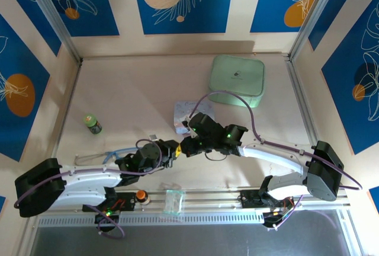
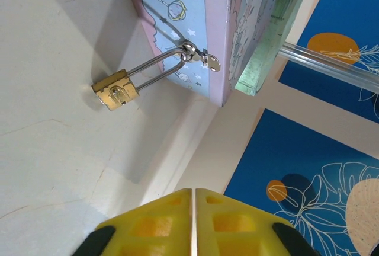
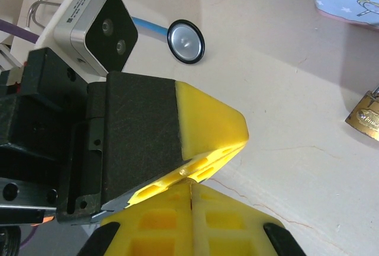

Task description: Unlock the padlock with the key

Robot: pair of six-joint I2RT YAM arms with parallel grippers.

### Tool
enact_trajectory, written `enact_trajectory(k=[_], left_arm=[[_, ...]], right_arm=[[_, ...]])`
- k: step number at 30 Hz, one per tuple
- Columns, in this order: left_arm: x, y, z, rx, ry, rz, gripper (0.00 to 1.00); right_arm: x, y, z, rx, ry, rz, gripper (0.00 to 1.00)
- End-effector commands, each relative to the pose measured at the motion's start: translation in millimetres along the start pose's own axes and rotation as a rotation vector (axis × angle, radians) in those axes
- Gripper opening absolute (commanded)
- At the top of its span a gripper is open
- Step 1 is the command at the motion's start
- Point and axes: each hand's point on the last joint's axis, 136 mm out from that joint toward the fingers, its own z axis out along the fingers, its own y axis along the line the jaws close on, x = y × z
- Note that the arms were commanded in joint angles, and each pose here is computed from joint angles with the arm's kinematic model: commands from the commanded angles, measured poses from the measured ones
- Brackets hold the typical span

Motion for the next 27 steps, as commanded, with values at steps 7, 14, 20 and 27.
enact_trajectory(k=[7,14,20,27], left_arm=[[-2.4,-5.2,-7.8,-0.029,-0.038,0.07,0.0],[-0.5,-36.9,-13.2,0.008,-0.076,0.34,0.0],[8.8,-77.5,-20.0,0.141,-0.097,0.591,0.0],[22.9,-115.0,-33.6,0.324,-0.096,0.679,0.0]], right_arm=[[2.7,-2.6,-3.1,-0.007,-0.005,0.012,0.0],[-5.7,-7.9,-19.6,-0.117,-0.083,0.142,0.91],[-29.0,11.2,-52.0,-0.447,-0.237,0.219,0.88],[-44.9,31.1,-83.1,-0.651,-0.369,0.172,0.65]])
